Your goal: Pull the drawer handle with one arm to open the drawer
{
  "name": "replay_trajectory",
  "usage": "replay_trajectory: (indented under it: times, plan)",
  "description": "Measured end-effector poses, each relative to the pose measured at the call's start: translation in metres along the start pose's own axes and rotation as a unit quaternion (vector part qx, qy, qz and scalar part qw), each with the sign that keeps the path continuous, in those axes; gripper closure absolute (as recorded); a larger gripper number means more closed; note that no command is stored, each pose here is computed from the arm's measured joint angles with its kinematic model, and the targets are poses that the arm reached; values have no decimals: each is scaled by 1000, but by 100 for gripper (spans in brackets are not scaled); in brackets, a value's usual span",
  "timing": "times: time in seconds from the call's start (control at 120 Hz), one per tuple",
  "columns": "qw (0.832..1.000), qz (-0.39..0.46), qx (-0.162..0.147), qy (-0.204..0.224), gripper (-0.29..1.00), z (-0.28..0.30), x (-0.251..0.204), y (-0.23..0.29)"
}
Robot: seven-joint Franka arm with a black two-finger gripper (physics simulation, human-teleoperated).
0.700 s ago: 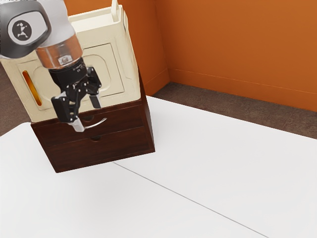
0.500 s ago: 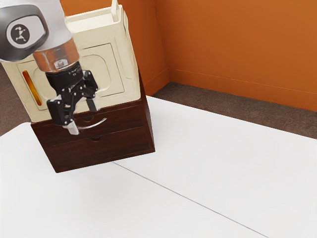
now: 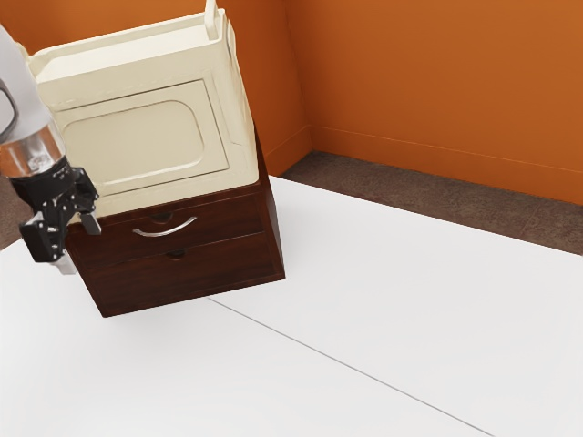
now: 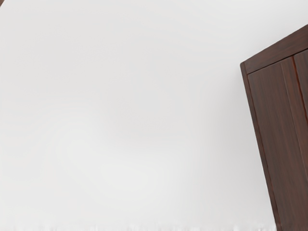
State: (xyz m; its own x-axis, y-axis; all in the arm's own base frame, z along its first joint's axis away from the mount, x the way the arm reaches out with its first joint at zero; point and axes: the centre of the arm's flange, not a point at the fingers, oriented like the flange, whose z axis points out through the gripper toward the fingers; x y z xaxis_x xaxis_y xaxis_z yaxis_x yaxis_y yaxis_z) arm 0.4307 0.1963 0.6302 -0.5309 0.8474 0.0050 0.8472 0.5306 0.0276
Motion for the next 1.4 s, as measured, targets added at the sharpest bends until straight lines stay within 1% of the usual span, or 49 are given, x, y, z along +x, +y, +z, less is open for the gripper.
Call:
replay_trajectory:
  times: [0.133, 0.217, 0.3, 0.492, 0.567, 0.683, 0.85, 0.9, 0.95, 1.025, 1.117, 1.225, 1.4]
  plan:
    - [999, 8, -20, -23, 0, -3, -44, -8]
    - [999, -13, -29, -38, 0, -4, -59, -8]
    - [998, -28, -32, -45, 0, -4, -85, -12]
    - [993, -96, -33, -58, 0, -4, -93, -11]
    - [990, -122, -26, -58, 0, 3, -94, 2]
    - [983, -173, -24, -58, 0, 7, -77, 17]
    - [975, -214, -16, -54, 0, 17, -60, 26]
    - [971, -227, -9, -69, 0, 17, -52, 28]
    - [970, -230, -4, -79, 0, 16, -63, 25]
    - [970, -229, -1, -83, 0, 14, -86, 20]
    - [965, -248, 4, -86, 0, 15, -93, 22]
    - [963, -254, -3, -91, 0, 1, -116, 17]
    - [959, -273, 10, -73, 0, 18, -140, 36]
